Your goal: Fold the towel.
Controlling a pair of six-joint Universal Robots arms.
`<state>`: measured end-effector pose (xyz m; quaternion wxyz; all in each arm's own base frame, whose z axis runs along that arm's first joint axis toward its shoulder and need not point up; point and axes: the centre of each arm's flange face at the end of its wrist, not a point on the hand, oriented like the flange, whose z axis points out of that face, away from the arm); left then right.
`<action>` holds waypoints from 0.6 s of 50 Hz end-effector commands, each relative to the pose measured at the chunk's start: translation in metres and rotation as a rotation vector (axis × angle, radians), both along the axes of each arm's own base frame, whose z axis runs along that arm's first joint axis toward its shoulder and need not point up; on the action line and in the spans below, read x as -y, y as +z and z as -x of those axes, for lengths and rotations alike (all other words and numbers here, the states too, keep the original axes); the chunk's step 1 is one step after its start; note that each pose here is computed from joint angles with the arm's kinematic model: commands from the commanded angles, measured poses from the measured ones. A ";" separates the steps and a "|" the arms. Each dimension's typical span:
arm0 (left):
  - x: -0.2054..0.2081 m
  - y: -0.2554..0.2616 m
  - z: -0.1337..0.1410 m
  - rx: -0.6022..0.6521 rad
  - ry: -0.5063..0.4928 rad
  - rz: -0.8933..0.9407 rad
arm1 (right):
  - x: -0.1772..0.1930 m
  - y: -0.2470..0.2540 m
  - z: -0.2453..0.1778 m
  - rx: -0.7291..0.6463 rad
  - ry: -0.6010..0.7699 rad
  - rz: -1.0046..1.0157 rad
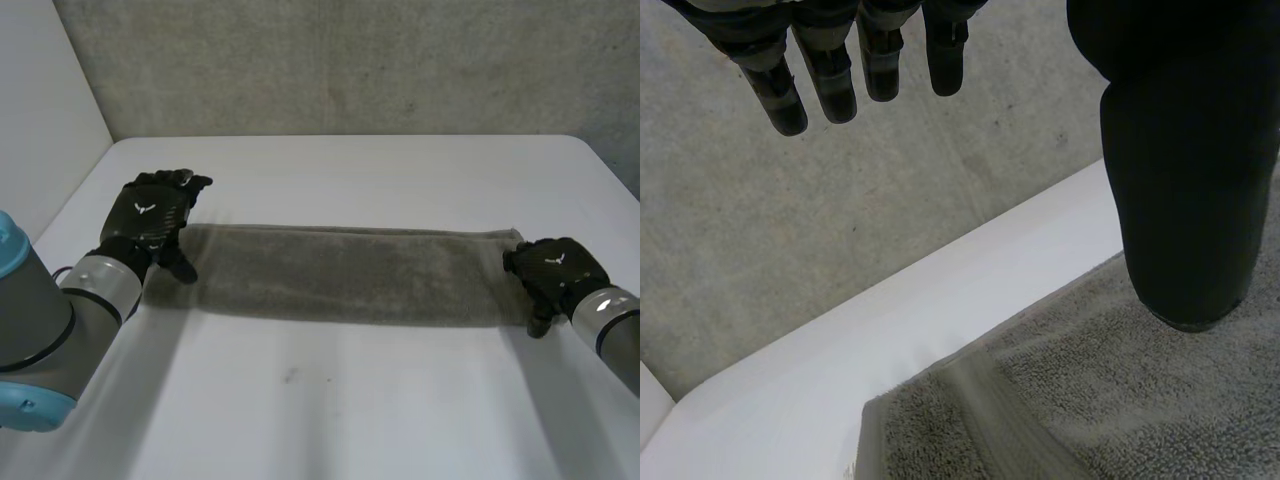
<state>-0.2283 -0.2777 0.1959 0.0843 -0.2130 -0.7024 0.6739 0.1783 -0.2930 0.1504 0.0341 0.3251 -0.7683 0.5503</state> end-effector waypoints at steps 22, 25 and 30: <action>-0.002 -0.007 0.000 0.006 -0.004 -0.006 | 0.040 -0.035 0.016 -0.078 -0.023 0.050; -0.002 -0.007 0.000 0.007 -0.002 -0.008 | 0.049 -0.028 0.036 -0.083 -0.088 0.068; -0.003 -0.008 -0.001 0.008 -0.001 -0.011 | 0.070 -0.016 0.076 -0.108 -0.195 0.113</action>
